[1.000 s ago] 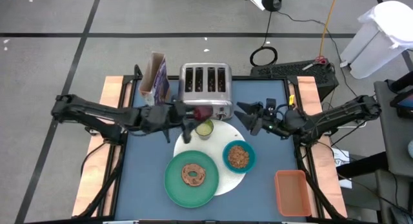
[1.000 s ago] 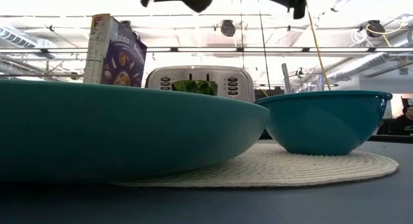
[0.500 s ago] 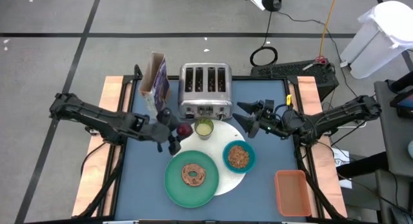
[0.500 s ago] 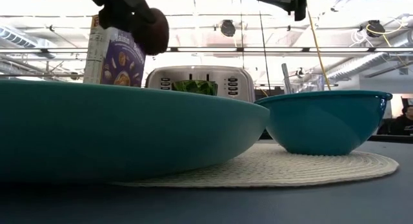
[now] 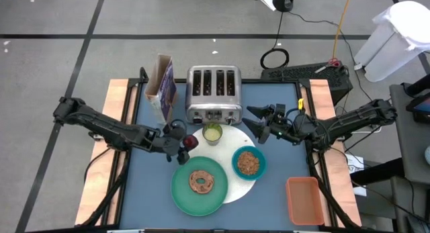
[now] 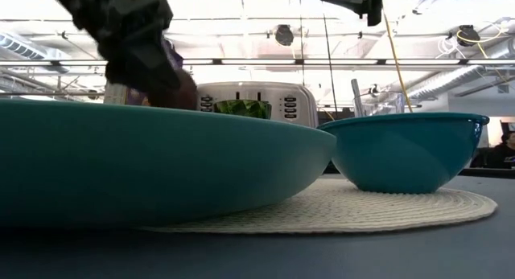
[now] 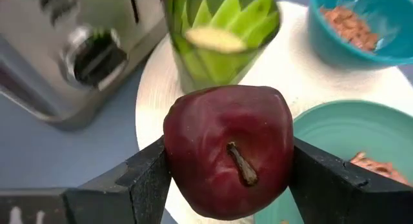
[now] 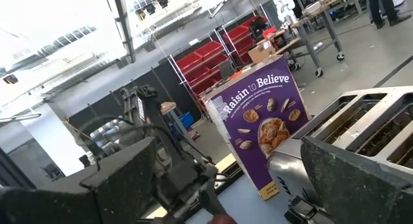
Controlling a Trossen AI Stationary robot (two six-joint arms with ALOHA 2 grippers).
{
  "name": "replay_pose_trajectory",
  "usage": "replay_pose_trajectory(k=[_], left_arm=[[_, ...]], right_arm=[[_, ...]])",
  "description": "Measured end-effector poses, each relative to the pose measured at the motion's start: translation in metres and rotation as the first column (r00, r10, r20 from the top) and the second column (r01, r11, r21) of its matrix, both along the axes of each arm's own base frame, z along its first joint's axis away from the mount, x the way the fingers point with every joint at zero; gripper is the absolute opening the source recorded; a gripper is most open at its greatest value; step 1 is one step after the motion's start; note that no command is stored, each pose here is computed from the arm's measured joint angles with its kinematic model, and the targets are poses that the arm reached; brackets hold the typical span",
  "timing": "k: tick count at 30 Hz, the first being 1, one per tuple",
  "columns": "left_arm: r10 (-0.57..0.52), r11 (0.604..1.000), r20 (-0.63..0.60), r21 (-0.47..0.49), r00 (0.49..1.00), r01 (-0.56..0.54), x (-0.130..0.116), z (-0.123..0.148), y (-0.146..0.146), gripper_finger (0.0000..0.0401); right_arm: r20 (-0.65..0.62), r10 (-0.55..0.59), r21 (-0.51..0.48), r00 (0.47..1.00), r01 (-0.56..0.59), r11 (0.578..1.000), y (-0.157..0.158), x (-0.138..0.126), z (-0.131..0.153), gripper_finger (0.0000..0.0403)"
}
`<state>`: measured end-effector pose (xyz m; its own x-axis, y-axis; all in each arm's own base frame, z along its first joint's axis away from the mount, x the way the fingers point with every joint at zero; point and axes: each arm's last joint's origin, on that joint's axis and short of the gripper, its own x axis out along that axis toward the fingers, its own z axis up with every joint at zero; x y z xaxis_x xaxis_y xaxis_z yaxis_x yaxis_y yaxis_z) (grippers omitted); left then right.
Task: Arrange a breakfast setting
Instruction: Put the red apple to the top left of the placemat
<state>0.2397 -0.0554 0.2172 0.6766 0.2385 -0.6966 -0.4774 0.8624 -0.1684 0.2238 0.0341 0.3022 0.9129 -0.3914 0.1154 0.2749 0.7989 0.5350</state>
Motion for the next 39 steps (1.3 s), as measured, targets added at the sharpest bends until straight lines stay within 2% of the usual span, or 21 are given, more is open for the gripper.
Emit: replay_pose_trajectory(k=[8,14,21,29,39], left_arm=[[0.112,0.985,0.006,-0.133,0.994,-0.110,-0.014,-0.042,0.009,0.0266],[0.198,0.963,-0.005,-0.188,0.980,-0.195,-0.018,-0.050,0.014,0.0266],[0.309,0.916,-0.010,-0.267,0.951,-0.300,-0.017,-0.052,0.018,0.0266],[0.357,0.884,-0.049,-0.303,0.933,-0.355,-0.011,-0.065,0.017,0.0266],[0.352,0.884,-0.023,-0.319,0.936,-0.341,-0.006,-0.067,0.015,0.0267]], right_arm=[[-0.001,0.000,0.000,1.000,0.000,1.000,0.000,0.000,0.000,0.0375],[-0.001,0.000,0.000,1.000,0.000,1.000,0.000,0.000,0.000,0.0375],[-0.001,0.000,0.000,1.000,0.000,1.000,0.000,0.000,0.000,0.0375],[-0.012,0.000,-0.003,1.000,0.000,1.000,0.000,0.000,-0.001,0.0375],[-0.025,0.000,-0.005,1.000,0.000,1.000,0.000,0.000,-0.002,0.0375]])
